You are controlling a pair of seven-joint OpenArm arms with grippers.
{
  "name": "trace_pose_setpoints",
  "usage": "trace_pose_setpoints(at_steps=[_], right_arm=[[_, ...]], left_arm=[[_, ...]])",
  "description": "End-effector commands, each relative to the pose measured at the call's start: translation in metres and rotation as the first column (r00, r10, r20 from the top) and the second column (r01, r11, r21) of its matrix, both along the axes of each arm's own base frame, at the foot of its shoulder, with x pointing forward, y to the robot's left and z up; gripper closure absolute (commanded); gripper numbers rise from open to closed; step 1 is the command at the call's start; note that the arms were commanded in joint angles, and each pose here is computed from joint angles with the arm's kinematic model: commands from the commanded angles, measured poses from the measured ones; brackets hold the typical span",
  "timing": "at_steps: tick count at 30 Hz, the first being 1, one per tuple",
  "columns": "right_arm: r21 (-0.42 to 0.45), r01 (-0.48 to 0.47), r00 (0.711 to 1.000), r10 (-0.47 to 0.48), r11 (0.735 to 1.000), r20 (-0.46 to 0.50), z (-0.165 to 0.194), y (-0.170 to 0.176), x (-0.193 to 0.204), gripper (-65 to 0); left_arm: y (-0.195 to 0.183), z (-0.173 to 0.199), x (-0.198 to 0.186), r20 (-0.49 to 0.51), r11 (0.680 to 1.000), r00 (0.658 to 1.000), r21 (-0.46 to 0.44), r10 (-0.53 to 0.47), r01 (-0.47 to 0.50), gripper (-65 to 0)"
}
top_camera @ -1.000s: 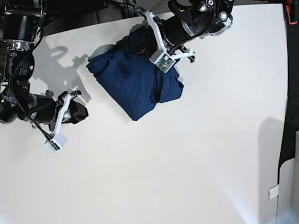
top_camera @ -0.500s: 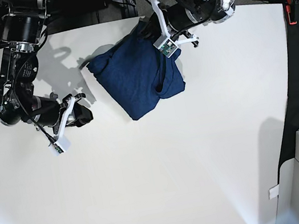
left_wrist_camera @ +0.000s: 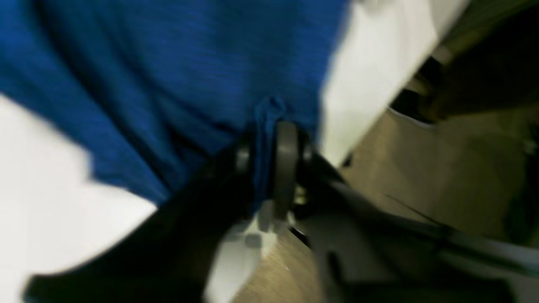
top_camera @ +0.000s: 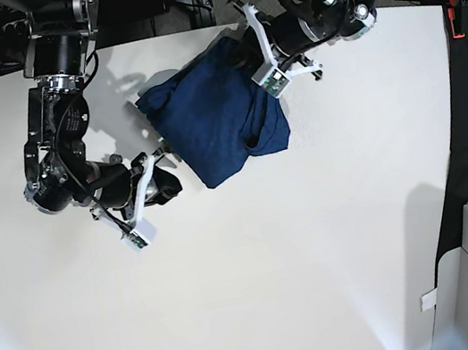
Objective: Fold the T-shirt properly
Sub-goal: 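Grasp opposite edges of the bundle with both grippers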
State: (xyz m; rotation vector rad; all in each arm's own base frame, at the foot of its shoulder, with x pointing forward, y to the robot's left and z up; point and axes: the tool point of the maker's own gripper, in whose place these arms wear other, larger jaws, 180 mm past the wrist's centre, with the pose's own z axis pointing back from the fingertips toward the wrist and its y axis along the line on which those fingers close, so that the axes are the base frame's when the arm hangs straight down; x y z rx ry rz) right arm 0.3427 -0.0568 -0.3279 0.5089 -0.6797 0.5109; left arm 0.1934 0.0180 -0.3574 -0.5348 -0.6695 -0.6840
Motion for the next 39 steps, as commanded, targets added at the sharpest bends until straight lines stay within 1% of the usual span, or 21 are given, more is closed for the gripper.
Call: trace_pose_setpoints(at_steps=[1,2,3,9,11,12,14,16,19,22,26,30,35,39], right_arm=[[0.008,-0.005,0.998,0.005,1.000,0.055,0.015,0.004,0.010,-11.4],[0.001,-0.003,0.999,0.003,1.000,0.053,0.014,0.004,0.010,-11.4],[-0.004,-0.003,0.999,0.003,1.000,0.054,0.014,0.004,0.011,-11.4],[-0.002,-0.003,0.998,0.003,1.000,0.069,0.019,0.005,0.016,-11.4],[-0.002,-0.003,0.997,0.003,1.000,0.072,0.020,0.005,0.017,-11.4],[-0.002,-0.003,0.997,0.003,1.000,0.072,0.020,0.005,0.017,-11.4],[-0.002,-0.002,0.998,0.002,1.000,0.070,0.020,0.005,0.017,-11.4],[-0.002,-0.002,0.998,0.002,1.000,0.070,0.020,0.005,0.017,-11.4],[-0.002,-0.002,0.998,0.002,1.000,0.069,0.020,0.005,0.016,-11.4],[0.000,-0.002,0.998,0.002,1.000,0.069,0.020,0.005,0.016,-11.4],[0.003,0.000,0.999,0.000,1.000,0.054,0.016,0.005,0.016,-11.4],[0.008,0.003,0.999,-0.004,1.000,0.037,0.011,0.004,0.016,-11.4],[0.008,0.004,0.999,-0.004,1.000,0.032,0.010,0.004,0.014,-11.4],[0.010,0.003,0.999,-0.003,1.000,0.034,0.010,0.005,0.014,-11.4]], left_arm=[[-0.001,0.017,0.009,0.055,0.999,0.998,-0.036,0.011,-0.009,-17.4],[0.003,0.020,0.013,0.066,0.999,0.997,-0.035,0.025,-0.022,-20.6],[0.004,0.020,0.014,0.069,0.999,0.997,-0.035,0.034,-0.032,-22.1],[0.009,0.026,0.023,0.088,0.997,0.994,-0.048,0.069,-0.065,-22.9],[0.016,0.029,0.031,0.103,0.994,0.989,-0.051,0.105,-0.100,-22.8],[0.020,0.032,0.036,0.111,0.989,0.984,-0.062,0.138,-0.132,-22.8],[0.032,0.038,0.049,0.129,0.976,0.969,-0.081,0.210,-0.201,-22.8],[0.037,0.049,0.065,0.165,0.967,0.955,-0.105,0.249,-0.234,-22.8],[0.033,0.061,0.077,0.197,0.966,0.948,-0.125,0.249,-0.228,-22.9],[0.015,0.069,0.080,0.208,0.968,0.952,-0.159,0.225,-0.194,-22.9],[-0.012,0.070,0.073,0.205,0.978,0.967,-0.176,0.150,-0.114,-22.8],[-0.031,0.062,0.071,0.183,0.982,0.979,-0.178,0.090,-0.057,-22.8],[-0.024,0.035,0.096,0.126,0.986,0.986,-0.141,0.105,-0.087,-22.8],[-0.005,0.014,0.106,0.091,0.991,0.989,-0.081,0.117,-0.110,-22.8]])
